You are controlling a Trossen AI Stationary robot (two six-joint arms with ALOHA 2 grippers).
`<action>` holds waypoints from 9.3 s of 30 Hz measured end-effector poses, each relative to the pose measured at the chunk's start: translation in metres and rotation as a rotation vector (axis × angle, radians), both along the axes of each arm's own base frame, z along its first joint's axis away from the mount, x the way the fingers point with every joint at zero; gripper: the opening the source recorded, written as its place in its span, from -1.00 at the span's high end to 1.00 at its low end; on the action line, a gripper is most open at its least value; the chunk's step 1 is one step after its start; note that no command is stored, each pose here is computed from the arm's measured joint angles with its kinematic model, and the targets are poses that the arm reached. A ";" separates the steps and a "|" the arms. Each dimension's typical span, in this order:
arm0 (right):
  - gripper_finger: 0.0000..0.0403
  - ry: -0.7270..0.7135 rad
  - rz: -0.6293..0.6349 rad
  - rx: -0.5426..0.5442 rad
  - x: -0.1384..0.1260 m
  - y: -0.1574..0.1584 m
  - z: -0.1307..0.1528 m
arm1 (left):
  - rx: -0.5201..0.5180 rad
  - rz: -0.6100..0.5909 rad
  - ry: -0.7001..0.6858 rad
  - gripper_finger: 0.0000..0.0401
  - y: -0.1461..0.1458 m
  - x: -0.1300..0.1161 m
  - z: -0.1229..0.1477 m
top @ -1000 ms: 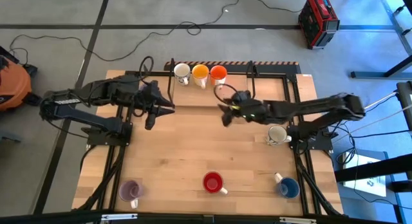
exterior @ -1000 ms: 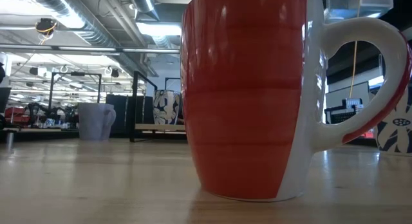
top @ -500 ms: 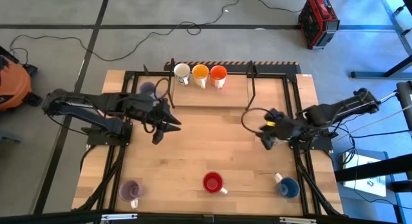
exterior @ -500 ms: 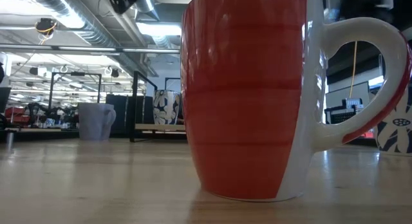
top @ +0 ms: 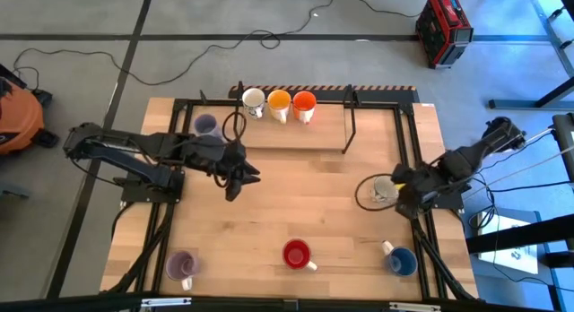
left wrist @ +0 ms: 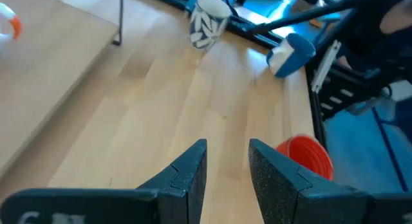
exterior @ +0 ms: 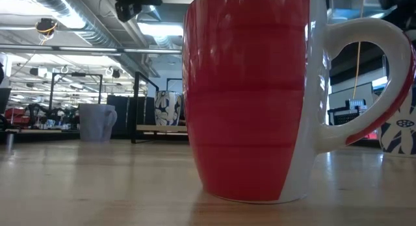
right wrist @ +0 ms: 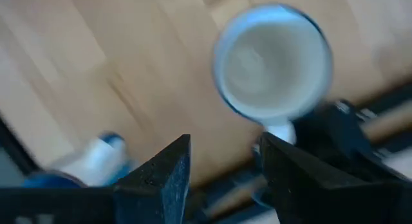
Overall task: Place coffee mugs
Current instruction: Put the blue patterned mug on the shelf
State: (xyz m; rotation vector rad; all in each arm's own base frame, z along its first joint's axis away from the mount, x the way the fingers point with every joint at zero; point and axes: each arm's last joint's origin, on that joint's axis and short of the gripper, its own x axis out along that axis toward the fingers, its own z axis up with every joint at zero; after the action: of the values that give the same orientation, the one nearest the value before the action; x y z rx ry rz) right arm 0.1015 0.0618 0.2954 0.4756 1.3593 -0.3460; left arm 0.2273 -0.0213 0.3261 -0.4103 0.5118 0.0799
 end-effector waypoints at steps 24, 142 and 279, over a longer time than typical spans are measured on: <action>0.23 0.095 0.115 -0.117 -0.019 -0.009 -0.045 | 0.020 0.111 -0.044 0.45 0.002 0.001 0.003; 0.79 -0.484 -0.110 -0.345 0.049 0.047 -0.134 | 0.012 0.070 -0.138 0.45 0.004 -0.025 0.024; 0.76 -0.323 -1.065 -0.757 0.248 -0.173 -0.089 | 0.084 0.064 -0.291 0.45 0.009 -0.071 0.050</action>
State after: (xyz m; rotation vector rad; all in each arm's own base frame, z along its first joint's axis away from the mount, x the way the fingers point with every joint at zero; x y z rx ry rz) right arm 0.3492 -0.1109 0.2067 0.5409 0.4773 -1.5157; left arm 0.1568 -0.0120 0.3763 -0.3485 0.2079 0.1015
